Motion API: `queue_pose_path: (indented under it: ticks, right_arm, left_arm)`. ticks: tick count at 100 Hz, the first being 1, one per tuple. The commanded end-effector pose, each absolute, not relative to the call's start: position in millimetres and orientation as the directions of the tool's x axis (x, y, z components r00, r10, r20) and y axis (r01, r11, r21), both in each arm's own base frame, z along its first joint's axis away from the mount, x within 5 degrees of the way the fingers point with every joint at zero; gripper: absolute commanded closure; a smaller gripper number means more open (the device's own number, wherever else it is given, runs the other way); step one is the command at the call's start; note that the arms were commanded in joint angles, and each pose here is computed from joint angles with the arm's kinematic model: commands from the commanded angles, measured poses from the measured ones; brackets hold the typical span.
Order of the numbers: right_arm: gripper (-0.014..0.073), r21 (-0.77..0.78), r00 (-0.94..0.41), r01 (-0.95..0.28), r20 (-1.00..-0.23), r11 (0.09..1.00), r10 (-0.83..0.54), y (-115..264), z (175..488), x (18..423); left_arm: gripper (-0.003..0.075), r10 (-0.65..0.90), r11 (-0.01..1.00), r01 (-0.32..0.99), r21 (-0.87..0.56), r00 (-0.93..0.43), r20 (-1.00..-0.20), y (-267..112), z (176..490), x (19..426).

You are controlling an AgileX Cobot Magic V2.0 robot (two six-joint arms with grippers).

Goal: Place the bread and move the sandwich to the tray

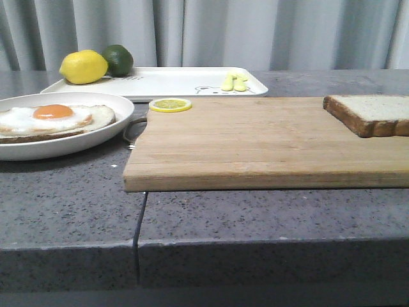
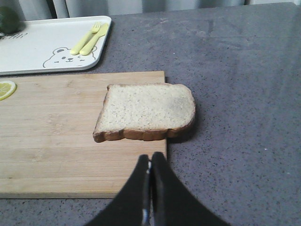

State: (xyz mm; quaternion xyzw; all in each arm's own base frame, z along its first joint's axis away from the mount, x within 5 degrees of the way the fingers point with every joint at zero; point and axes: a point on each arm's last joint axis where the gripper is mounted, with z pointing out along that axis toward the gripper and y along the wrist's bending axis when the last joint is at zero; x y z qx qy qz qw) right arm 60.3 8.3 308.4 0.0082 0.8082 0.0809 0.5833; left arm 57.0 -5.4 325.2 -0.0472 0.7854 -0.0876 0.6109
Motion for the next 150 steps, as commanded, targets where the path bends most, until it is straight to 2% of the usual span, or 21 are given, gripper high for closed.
queue_pose_path:
  ticks: [1,9,16,29,35,42,132,150]
  right_arm:
    - [0.0657,0.140,-0.234,-0.094,-0.965,0.986,0.115,8.5,324.7,63.2]
    - [0.0603,0.140,-0.237,-0.094,-0.965,0.986,0.115,8.6,324.5,63.2]
    - [0.0493,0.140,-0.239,-0.094,-0.964,0.986,0.115,8.6,324.3,63.1]
    - [0.0242,0.140,-0.238,-0.094,-0.964,0.986,0.115,8.6,324.4,63.2]
    - [0.0161,0.140,-0.236,-0.094,-0.965,0.986,0.115,8.5,324.6,63.2]
    - [0.0116,0.140,-0.236,-0.094,-0.965,0.986,0.115,8.5,324.6,63.2]
    - [0.0118,0.141,-0.230,-0.095,-0.966,0.986,0.116,8.5,325.1,63.3]
    - [0.0118,0.117,-0.267,-0.083,-0.959,0.990,0.091,7.4,321.4,62.5]
  left_arm:
    - [0.0736,-0.208,0.974,0.062,-0.220,-0.162,-0.965,-6.5,342.0,58.7]
    - [0.0706,-0.219,0.970,0.066,-0.232,-0.164,-0.962,-7.1,342.0,58.7]
    - [0.0628,-0.219,0.970,0.066,-0.232,-0.164,-0.962,-7.1,342.0,58.7]
    - [0.0374,-0.221,0.970,0.067,-0.234,-0.164,-0.961,-7.2,342.0,58.7]
    - [0.0263,-0.221,0.970,0.067,-0.234,-0.164,-0.961,-7.2,342.0,58.7]
    - [0.0193,-0.221,0.970,0.067,-0.234,-0.164,-0.961,-7.2,342.0,58.7]
    - [0.0185,-0.221,0.970,0.067,-0.234,-0.164,-0.961,-7.2,342.0,58.7]
    - [0.0185,-0.221,0.970,0.067,-0.234,-0.164,-0.961,-7.2,342.0,58.7]
